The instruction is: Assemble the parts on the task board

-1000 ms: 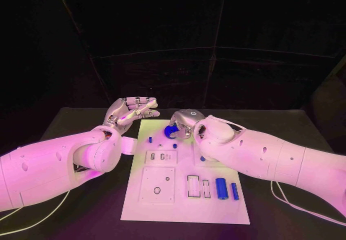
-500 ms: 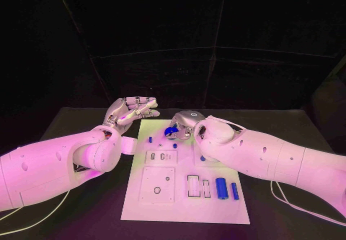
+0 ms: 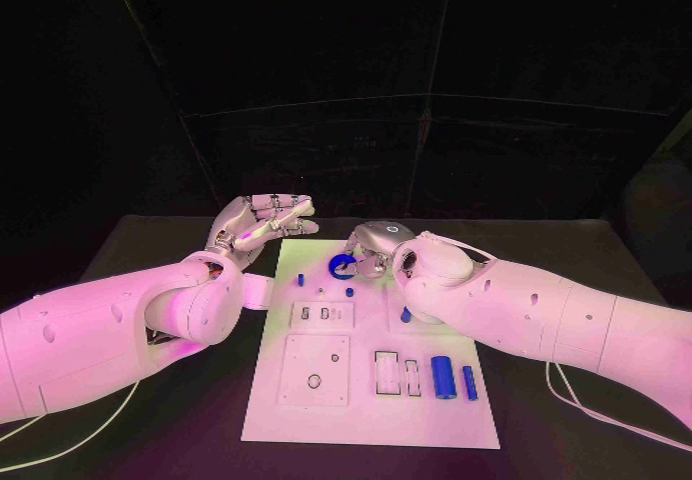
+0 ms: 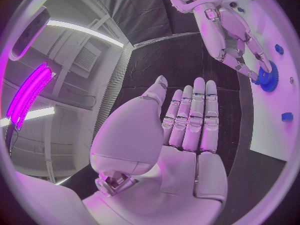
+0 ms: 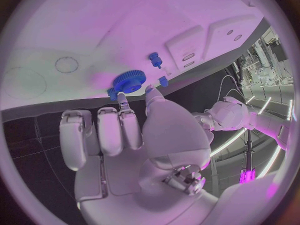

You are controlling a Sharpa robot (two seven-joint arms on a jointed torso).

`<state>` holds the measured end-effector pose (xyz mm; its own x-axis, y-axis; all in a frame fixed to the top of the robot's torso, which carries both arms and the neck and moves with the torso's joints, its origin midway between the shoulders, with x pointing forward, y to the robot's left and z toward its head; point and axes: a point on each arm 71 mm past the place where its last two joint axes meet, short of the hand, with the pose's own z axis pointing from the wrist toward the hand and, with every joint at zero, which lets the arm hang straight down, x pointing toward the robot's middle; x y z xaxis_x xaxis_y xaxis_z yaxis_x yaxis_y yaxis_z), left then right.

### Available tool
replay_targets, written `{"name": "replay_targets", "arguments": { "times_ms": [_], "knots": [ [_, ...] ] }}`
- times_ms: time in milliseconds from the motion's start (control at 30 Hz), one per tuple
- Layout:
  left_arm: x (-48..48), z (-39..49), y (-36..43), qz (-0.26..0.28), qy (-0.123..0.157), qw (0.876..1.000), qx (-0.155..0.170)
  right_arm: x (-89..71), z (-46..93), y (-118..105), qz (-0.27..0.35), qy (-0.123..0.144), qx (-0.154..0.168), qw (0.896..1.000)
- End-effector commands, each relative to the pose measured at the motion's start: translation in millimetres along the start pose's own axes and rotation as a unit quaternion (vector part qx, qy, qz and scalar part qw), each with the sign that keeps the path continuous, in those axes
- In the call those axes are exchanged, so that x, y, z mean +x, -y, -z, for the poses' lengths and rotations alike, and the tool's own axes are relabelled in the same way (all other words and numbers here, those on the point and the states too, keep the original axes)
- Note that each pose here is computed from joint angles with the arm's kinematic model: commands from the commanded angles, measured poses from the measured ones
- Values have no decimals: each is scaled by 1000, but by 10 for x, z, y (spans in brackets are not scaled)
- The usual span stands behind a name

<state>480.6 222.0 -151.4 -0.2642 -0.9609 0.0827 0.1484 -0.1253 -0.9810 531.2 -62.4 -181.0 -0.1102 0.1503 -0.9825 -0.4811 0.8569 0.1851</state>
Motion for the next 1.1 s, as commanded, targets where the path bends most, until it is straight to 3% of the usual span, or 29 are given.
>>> {"name": "replay_targets", "arguments": {
  "times_ms": [33,167,300,433,633,833,1100],
  "knots": [
    [5,-4,13,1,-6,1000,4,-113,31,-2,-27,66,-23,997],
    [-15,-4,14,0,-4,1000,4,-185,128,57,-54,98,-55,992],
    [-26,-1,15,0,-4,1000,4,-240,307,206,-91,97,-74,988],
    [-25,4,18,1,-6,1000,4,-284,567,565,-146,66,-58,985],
    [-23,3,17,2,-8,1000,4,-349,869,1102,-178,50,-22,982],
    [-4,-12,5,4,-11,1000,4,-387,1022,1451,-178,49,0,983],
    [16,-34,-18,4,-13,1000,2,-369,1035,1646,-171,42,14,984]
  ]
}}
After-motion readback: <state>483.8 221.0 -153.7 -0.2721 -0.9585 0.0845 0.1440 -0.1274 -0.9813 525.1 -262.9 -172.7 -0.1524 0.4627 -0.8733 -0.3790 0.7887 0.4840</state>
